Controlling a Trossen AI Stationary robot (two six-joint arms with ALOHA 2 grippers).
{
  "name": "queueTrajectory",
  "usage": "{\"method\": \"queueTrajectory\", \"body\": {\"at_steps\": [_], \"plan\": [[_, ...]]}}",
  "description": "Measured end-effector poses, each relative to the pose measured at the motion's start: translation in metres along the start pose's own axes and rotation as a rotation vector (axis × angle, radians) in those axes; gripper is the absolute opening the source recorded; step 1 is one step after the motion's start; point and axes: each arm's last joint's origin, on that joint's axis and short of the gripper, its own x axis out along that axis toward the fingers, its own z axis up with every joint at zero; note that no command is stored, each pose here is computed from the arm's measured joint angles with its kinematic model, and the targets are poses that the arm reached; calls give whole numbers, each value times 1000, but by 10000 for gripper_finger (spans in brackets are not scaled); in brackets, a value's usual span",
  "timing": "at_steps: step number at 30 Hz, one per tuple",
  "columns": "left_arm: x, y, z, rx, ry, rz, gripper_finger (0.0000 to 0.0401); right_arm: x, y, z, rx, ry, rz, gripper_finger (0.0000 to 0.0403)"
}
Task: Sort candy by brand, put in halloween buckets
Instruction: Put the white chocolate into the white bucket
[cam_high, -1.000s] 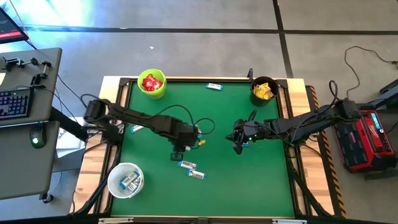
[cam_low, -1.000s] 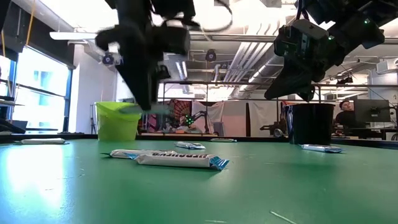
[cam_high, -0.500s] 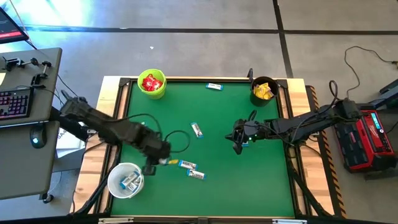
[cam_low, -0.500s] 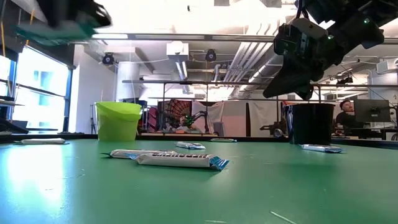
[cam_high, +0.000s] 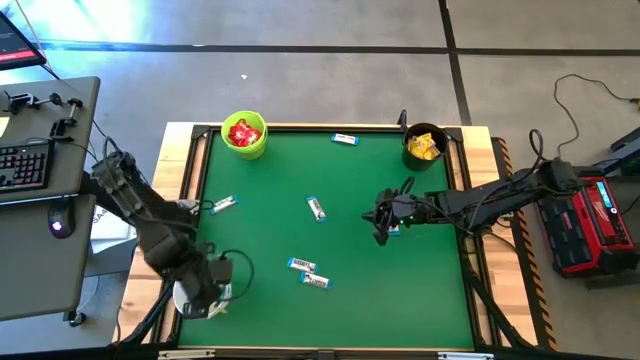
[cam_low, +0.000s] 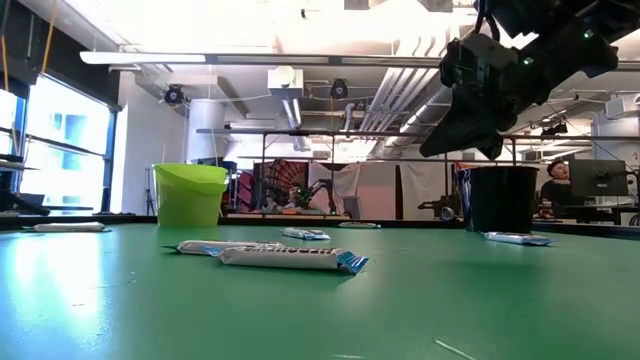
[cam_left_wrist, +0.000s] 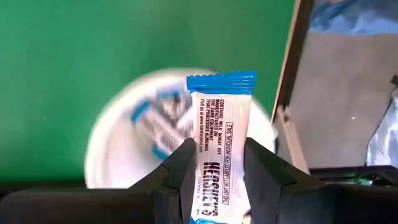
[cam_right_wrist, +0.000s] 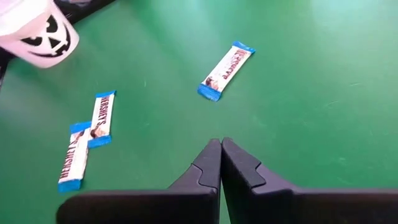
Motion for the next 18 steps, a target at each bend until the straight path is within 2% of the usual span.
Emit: {"method": "queueTrajectory", "body": {"at_steps": [5,11,18], "plan": [[19,-1,-20,-80,48,57,95,0,0,2,4,-25,-10,0],[47,1,-24,-131,29,48,95,0,1,5,12,-63,-10,0],[66,16,-28,-126,63,115,95,0,1,5,16,-76,-30,0]]}}
